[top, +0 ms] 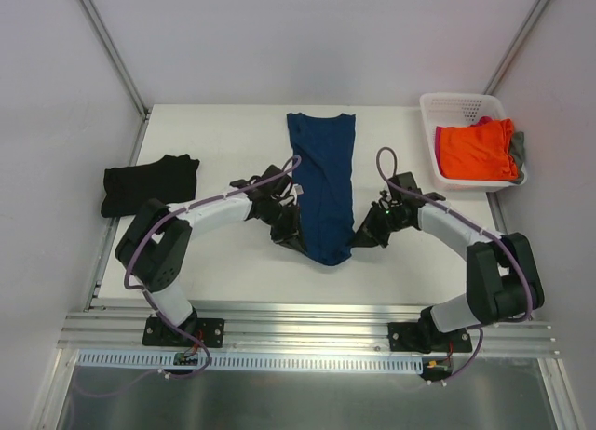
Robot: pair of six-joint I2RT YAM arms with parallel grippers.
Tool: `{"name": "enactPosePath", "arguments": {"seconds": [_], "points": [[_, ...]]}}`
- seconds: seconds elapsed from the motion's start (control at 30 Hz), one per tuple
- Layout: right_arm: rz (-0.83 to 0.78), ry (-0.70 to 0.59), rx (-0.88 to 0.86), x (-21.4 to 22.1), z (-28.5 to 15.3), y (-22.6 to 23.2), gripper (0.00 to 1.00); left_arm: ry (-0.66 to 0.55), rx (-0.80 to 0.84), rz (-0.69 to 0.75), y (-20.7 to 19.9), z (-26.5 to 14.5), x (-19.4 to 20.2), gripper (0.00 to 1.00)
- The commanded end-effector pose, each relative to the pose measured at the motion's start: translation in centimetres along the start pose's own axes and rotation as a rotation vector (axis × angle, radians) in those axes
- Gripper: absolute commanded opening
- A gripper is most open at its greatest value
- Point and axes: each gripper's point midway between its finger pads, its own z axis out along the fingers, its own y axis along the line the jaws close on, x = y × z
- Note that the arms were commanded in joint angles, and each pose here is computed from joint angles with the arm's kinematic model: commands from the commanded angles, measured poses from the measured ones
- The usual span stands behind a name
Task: Fold and stack the t-shirts
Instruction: Grab the bottom of the folded rectangular tshirt with both arms, then fold the folded rectangular tshirt in 1/3 of the way
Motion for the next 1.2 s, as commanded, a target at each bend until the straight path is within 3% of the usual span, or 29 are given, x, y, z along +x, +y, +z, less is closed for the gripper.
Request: {"name": "enactPosePath", "arguments": {"seconds": [0.0, 0.37, 0.67, 0.9, 1.17], "points": [[-0.105, -0.044, -0.057, -0.8, -2.7, 2.9, 0.0, -0.078, 0.002, 0.131, -1.6, -2.8, -1.5, 0.0], [-0.155, -0.184, -0.118, -5.4, -5.7, 6.3, 0.01, -0.242, -0.056, 0.223, -1.4, -7.2, -6.4, 0.0], [-0.188, -0.3, -0.2, -12.0, -7.0, 10.3, 0.01, -0.37, -0.071, 0.266, -2.5, -9.0, -13.3, 0.0], [-0.184, -0.307, -0.214, -15.2, -5.7, 11.2, 0.01, -0.42, -0.056, 0.282, -3.1, -8.5, -18.6, 0.0], [-0.173, -0.31, -0.195, -19.5, -3.4, 11.1, 0.01, -0.46, -0.093, 0.265, -1.0, -7.7, -23.5, 0.0]]}}
